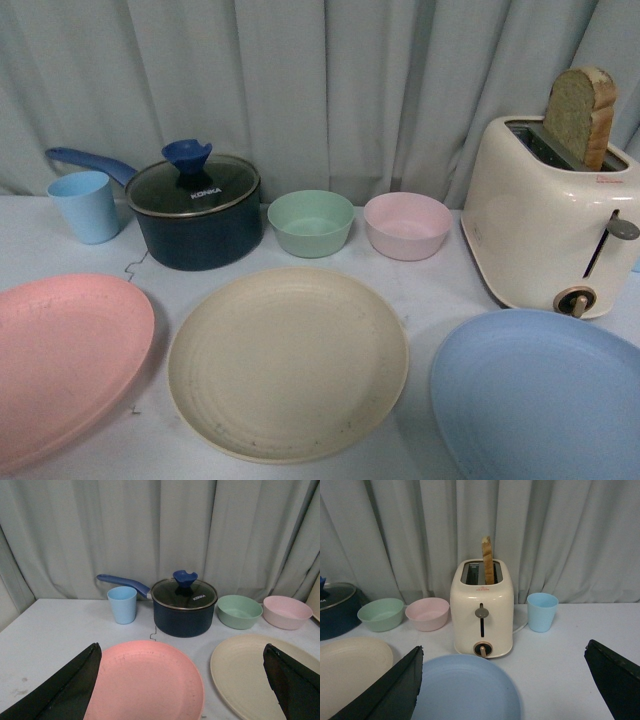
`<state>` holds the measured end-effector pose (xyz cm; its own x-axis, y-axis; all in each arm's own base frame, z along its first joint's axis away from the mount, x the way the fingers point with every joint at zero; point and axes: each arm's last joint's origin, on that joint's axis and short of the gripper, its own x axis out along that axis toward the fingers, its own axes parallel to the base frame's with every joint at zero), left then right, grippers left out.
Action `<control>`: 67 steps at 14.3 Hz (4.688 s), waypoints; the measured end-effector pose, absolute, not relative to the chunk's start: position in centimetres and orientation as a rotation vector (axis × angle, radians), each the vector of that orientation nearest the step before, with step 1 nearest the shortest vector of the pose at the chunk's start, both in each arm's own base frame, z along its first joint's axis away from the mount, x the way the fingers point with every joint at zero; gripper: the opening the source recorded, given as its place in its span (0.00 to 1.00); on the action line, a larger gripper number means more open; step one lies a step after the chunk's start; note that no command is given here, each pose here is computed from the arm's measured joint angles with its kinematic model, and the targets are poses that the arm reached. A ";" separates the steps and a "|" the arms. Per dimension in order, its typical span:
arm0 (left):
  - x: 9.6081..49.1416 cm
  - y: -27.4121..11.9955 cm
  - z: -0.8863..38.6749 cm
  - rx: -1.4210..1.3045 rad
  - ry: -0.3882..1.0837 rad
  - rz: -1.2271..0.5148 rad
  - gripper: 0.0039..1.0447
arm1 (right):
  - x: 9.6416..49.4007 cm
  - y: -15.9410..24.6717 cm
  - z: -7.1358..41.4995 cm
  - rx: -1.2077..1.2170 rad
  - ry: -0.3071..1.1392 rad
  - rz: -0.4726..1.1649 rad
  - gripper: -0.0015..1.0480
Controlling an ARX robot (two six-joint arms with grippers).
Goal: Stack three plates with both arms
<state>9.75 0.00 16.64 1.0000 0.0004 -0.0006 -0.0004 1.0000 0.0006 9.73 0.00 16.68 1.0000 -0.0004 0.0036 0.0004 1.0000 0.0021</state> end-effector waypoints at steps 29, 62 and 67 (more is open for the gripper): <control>9.8 0.0 16.6 0.000 0.001 0.000 0.94 | 9.7 0.0 16.7 0.002 -0.004 0.000 0.94; 9.8 0.0 16.6 0.001 0.001 0.000 0.94 | 9.7 0.0 16.7 0.002 -0.004 0.000 0.94; 9.8 0.0 16.6 0.001 0.001 0.000 0.94 | 9.7 0.0 16.7 0.002 -0.004 0.000 0.94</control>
